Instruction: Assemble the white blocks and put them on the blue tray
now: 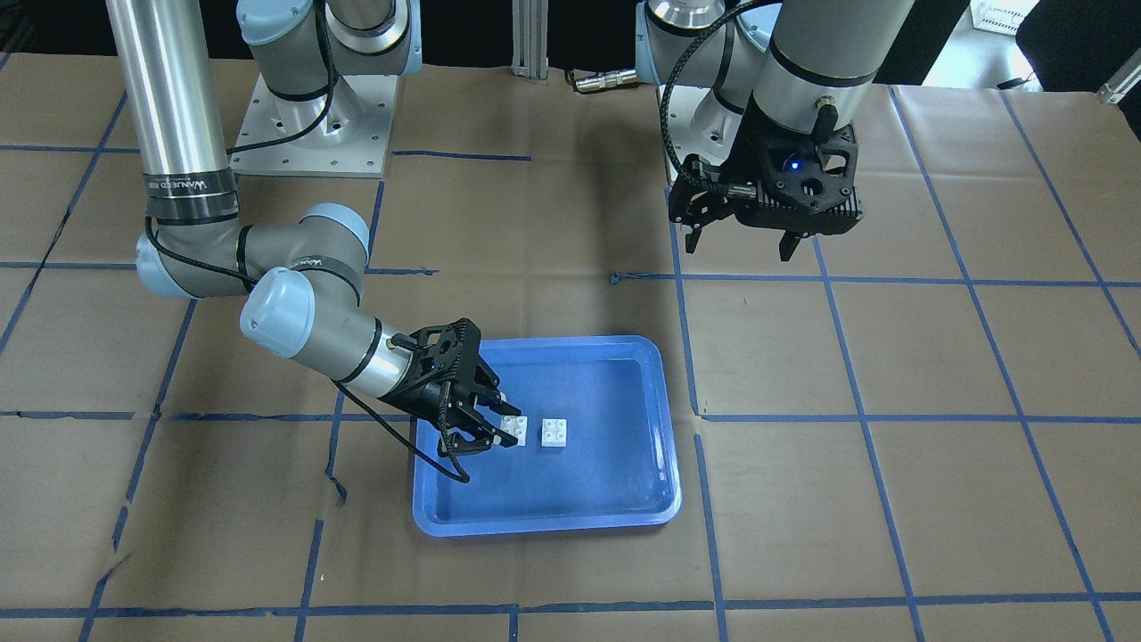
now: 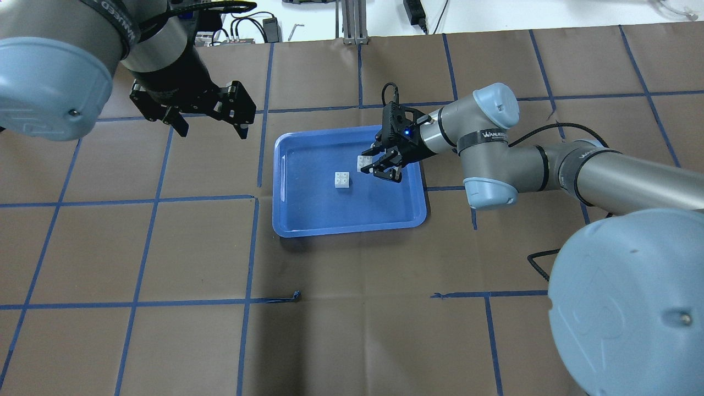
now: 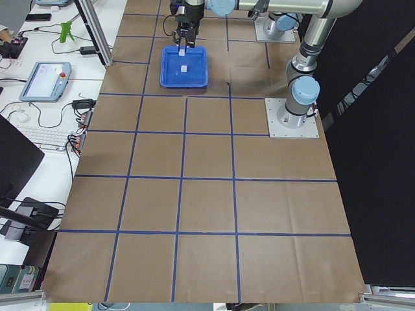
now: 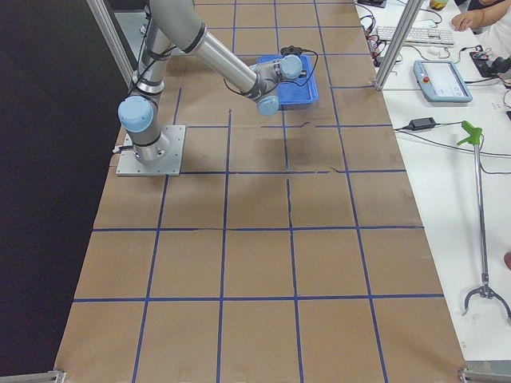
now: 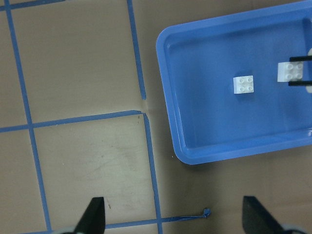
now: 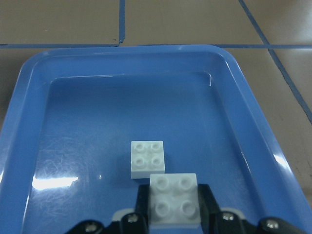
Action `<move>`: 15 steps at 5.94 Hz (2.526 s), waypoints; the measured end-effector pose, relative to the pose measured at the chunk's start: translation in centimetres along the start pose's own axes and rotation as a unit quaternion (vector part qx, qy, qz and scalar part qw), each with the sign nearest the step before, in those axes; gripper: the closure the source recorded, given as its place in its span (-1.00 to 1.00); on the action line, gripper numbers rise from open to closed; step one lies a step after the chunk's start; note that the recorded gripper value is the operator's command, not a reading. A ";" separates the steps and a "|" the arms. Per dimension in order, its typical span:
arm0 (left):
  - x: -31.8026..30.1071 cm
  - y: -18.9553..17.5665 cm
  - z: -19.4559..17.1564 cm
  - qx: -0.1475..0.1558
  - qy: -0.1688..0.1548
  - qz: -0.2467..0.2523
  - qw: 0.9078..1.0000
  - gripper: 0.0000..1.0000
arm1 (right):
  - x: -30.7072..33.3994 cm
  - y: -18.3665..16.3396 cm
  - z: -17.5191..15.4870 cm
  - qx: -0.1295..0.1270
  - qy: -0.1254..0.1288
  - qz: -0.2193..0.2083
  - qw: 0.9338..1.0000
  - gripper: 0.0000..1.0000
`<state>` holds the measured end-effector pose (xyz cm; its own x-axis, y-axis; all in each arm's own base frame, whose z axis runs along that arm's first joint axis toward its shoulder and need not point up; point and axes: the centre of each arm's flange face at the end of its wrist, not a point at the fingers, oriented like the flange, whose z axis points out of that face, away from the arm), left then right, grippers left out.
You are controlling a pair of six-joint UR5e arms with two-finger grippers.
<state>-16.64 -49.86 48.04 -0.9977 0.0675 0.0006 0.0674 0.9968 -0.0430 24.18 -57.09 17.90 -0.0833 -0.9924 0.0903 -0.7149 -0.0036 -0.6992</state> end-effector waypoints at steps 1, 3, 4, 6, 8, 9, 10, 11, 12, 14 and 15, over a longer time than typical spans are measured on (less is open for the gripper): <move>-0.1 0.1 0.2 0.000 0.002 -0.007 1.000 -0.99 | -0.1 0.4 0.7 0.000 0.000 0.004 1.000 0.46; -0.1 0.3 0.1 0.001 0.004 -0.008 1.000 -0.99 | -0.2 1.2 1.6 -0.002 -0.007 0.017 1.000 0.45; -0.1 0.3 0.0 0.003 0.004 -0.008 1.000 -0.99 | -0.4 1.6 2.0 -0.003 -0.012 0.022 1.000 0.45; -0.1 0.5 -0.4 0.007 0.003 -0.008 1.000 -0.99 | -0.9 1.6 2.9 -0.003 -0.020 0.023 1.000 0.44; -0.2 0.6 -0.7 0.009 0.002 -0.009 1.000 -0.99 | -1.5 1.0 3.7 -0.004 -0.027 0.016 0.999 0.43; -0.2 0.6 -0.8 0.010 0.002 -0.009 1.000 -0.99 | -1.5 1.0 3.9 -0.004 -0.028 0.016 0.999 0.44; -0.2 0.6 -0.8 0.010 0.001 -0.009 1.000 -0.99 | -1.6 1.1 4.0 -0.004 -0.029 0.016 0.999 0.44; -0.2 0.6 -0.8 0.011 0.001 -0.009 1.000 -0.99 | -1.5 1.1 4.1 -0.004 -0.029 0.016 0.999 0.44; -0.2 0.6 -0.8 0.011 0.000 -0.009 1.000 -0.99 | -1.5 1.1 4.1 -0.004 -0.028 0.015 0.999 0.44; -0.3 0.5 -1.1 0.014 -0.001 -0.009 1.000 -0.99 | -1.4 1.0 4.0 -0.005 -0.023 0.015 1.000 0.45; -0.3 0.5 -1.2 0.014 -0.001 -0.009 1.000 -0.99 | -1.3 1.0 4.0 -0.005 -0.022 0.019 1.000 0.44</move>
<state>-16.25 -49.35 49.18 -0.9988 0.0486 -0.0011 0.0486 0.9962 -0.0719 26.33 -56.27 14.22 -0.0800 -0.9963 0.0322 -0.7184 0.0353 -0.6947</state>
